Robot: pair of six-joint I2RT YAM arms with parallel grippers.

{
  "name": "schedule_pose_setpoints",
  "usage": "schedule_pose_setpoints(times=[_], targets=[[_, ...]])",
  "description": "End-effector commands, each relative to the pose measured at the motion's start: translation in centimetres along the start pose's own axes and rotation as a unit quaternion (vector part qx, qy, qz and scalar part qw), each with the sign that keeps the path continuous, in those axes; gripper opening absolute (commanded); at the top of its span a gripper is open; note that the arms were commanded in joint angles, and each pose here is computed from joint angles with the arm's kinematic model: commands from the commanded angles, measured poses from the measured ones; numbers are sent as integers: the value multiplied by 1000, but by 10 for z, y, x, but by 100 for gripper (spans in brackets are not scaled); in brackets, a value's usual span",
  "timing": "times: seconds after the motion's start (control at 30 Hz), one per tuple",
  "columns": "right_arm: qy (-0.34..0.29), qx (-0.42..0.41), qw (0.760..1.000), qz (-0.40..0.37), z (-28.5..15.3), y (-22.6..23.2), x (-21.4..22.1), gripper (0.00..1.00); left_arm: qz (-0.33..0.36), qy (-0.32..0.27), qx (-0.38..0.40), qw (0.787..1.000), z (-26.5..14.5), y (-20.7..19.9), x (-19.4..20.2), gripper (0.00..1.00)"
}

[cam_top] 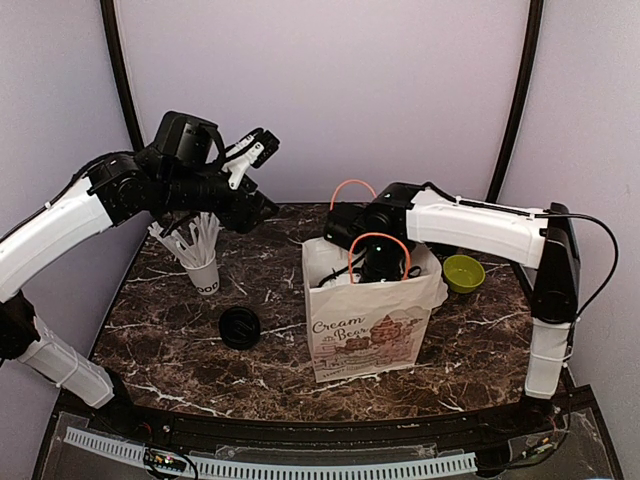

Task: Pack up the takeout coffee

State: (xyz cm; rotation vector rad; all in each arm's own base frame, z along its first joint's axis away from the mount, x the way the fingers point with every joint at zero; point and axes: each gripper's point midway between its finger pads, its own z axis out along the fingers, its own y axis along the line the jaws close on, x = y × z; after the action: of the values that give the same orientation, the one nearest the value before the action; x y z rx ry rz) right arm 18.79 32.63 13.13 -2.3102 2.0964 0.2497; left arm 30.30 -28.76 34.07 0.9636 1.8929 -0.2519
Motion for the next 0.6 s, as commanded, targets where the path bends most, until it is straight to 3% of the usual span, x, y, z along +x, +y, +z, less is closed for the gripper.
schedule_pose_setpoints(times=[0.0, 0.2, 0.57], targets=[[2, 6, 1000, -2, -2, 6, 1, 44, -5, -20, 0, 1000, -8, 2, -4, 70], [-19, 8, 1000, -13, -20, 13, 0, 60, -5, -17, 6, 1000, -8, 0, -3, 70], [-71, 45, 996, -29, -65, 15, -12, 61, 0, -29, 37, 999, -16, -10, -8, 70]])
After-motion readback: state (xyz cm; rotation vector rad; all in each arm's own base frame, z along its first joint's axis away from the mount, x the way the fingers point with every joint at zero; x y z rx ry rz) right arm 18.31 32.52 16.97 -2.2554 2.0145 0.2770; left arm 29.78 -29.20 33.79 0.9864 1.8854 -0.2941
